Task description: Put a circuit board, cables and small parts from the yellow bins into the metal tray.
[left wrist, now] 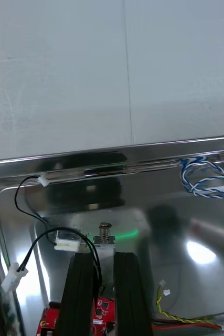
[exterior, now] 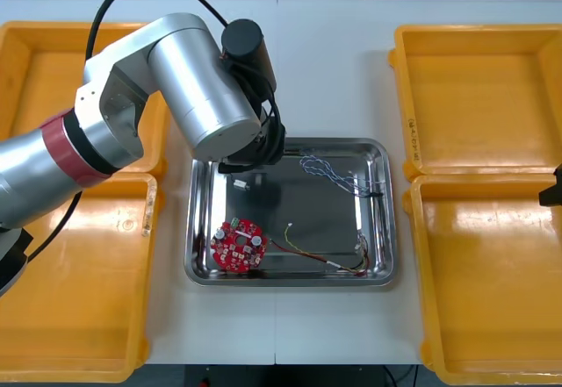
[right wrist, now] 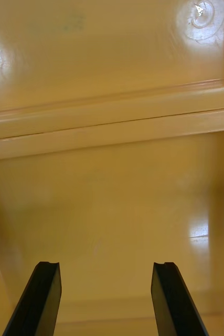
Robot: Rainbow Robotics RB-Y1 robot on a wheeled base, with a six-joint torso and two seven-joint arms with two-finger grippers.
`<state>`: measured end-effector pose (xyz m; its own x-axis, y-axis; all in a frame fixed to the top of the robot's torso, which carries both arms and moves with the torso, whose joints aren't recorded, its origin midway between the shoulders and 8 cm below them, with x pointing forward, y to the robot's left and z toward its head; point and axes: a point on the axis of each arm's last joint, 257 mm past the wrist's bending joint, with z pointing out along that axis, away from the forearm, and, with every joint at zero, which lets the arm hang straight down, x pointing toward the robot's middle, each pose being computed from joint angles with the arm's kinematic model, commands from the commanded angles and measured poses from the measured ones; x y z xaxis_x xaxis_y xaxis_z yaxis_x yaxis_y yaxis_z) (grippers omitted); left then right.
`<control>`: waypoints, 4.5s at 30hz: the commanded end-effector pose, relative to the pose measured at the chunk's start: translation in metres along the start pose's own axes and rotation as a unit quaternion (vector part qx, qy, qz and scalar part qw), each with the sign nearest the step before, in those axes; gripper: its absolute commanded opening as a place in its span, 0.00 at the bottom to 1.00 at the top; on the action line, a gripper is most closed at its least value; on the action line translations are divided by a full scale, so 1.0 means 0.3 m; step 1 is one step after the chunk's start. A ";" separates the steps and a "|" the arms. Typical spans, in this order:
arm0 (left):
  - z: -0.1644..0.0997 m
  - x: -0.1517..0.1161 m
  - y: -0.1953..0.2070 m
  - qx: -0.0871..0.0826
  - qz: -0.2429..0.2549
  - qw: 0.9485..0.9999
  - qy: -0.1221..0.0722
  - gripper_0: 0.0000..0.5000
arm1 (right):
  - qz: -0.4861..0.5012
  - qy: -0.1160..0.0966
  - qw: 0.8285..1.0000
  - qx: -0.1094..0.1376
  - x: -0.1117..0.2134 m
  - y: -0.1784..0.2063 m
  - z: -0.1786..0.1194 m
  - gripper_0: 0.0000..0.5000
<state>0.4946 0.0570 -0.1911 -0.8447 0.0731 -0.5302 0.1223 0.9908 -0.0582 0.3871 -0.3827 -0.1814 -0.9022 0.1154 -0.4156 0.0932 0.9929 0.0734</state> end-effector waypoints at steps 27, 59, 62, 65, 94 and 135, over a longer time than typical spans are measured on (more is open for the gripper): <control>0.175 0.130 0.022 -0.001 -0.012 1.000 0.017 0.00 | -0.036 -0.045 0.997 0.044 -0.041 -0.075 -0.041 1.00; 0.062 0.114 0.048 -0.006 0.017 1.000 0.003 1.00 | -0.069 -0.041 0.996 0.043 -0.034 -0.064 -0.045 1.00; 0.004 0.098 0.069 -0.008 0.017 1.000 0.005 1.00 | -0.069 -0.041 0.996 0.043 -0.034 -0.064 -0.045 1.00; -0.058 0.079 0.098 -0.011 0.016 1.000 0.005 1.00 | -0.069 -0.041 0.996 0.043 -0.034 -0.064 -0.045 1.00; -0.337 0.015 0.537 -0.056 0.015 0.998 0.022 1.00 | -0.069 -0.041 0.996 0.043 -0.034 -0.064 -0.045 1.00; -0.470 0.220 1.031 -0.071 0.027 0.996 0.051 1.00 | -0.069 -0.041 0.996 0.043 -0.034 -0.064 -0.045 1.00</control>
<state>0.4087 0.3573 -0.1365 -0.9058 0.0565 -0.4200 0.0594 0.9982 0.0063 0.3905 -0.3904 -0.1818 -0.8825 0.0211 -0.4699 0.0254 0.9997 -0.0029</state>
